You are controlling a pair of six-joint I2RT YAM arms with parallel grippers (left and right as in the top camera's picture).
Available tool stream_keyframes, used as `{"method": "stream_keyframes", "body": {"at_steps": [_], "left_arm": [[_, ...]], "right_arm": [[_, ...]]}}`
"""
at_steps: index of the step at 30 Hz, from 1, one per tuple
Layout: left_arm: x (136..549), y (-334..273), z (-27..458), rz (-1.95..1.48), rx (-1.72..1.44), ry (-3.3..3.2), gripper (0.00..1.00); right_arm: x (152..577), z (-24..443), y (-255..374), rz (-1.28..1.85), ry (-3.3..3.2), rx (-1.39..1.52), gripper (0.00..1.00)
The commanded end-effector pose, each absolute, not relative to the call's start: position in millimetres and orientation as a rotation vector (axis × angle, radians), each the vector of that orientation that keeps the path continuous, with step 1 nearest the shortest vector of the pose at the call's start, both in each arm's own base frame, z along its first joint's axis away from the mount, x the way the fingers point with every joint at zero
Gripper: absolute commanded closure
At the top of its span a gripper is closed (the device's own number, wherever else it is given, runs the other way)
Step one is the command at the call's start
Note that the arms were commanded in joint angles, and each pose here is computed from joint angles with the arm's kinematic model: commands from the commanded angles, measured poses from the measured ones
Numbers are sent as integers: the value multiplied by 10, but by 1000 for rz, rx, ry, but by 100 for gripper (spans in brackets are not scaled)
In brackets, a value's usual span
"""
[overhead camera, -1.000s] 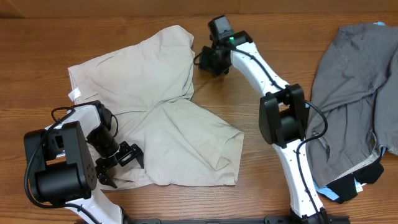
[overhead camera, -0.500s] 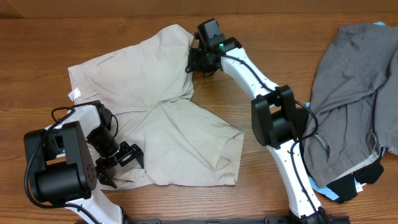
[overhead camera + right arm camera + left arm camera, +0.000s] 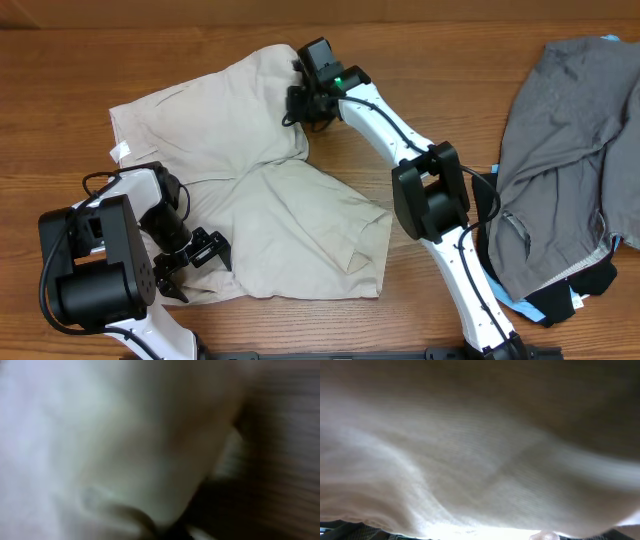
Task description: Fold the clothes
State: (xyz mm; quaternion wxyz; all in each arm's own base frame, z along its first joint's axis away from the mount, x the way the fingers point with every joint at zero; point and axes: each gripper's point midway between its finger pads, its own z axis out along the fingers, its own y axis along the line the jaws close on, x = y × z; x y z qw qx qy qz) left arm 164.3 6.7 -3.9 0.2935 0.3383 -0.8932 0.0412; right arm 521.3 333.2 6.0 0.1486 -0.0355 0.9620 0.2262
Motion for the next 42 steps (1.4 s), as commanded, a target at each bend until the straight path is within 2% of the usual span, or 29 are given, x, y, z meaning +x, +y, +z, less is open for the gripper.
{"method": "stream_keyframes", "body": {"at_steps": [1, 5, 10, 13, 16, 20, 21, 23, 28, 35, 38, 42], "left_arm": [[1355, 387, -228, -196, 891, -2335, 0], [1360, 388, -233, -195, 893, -2338, 0], [1361, 389, -234, -195, 893, -2339, 0], [1362, 389, -234, -195, 893, -2339, 0], [1361, 389, -234, -195, 893, -2339, 0], [1361, 389, -234, -195, 893, -2339, 0], [1362, 389, -234, -195, 893, -2339, 0], [1365, 389, -236, -195, 893, -2340, 0], [1368, 390, -239, -195, 894, -2342, 0], [1382, 392, -249, -193, 897, -2348, 0], [1382, 393, -250, -194, 897, -2349, 0], [1383, 393, -250, -193, 897, -2349, 0]], "right_arm": [[5508, 241, 2634, 311, 2715, 171, 96], [5576, 532, 2124, 86, 2650, 324, 96], [5543, 810, 1885, 13, 2625, 361, 96], [5476, 796, 1900, 21, 2659, 345, 85], [5470, 797, 1876, -29, 2670, 222, 80], [5491, 787, 1626, -59, 2657, 403, 80], [5462, 756, 1499, -45, 2671, 512, 81], [5461, 724, 1452, 36, 2706, 548, 85], [5327, 628, 1665, 314, 2855, 342, 86], [4989, 242, 2023, 425, 2979, 130, 85], [4974, 131, 2176, 438, 2961, 85, 80], [5090, 153, 2349, 473, 2889, 40, 78]]}}
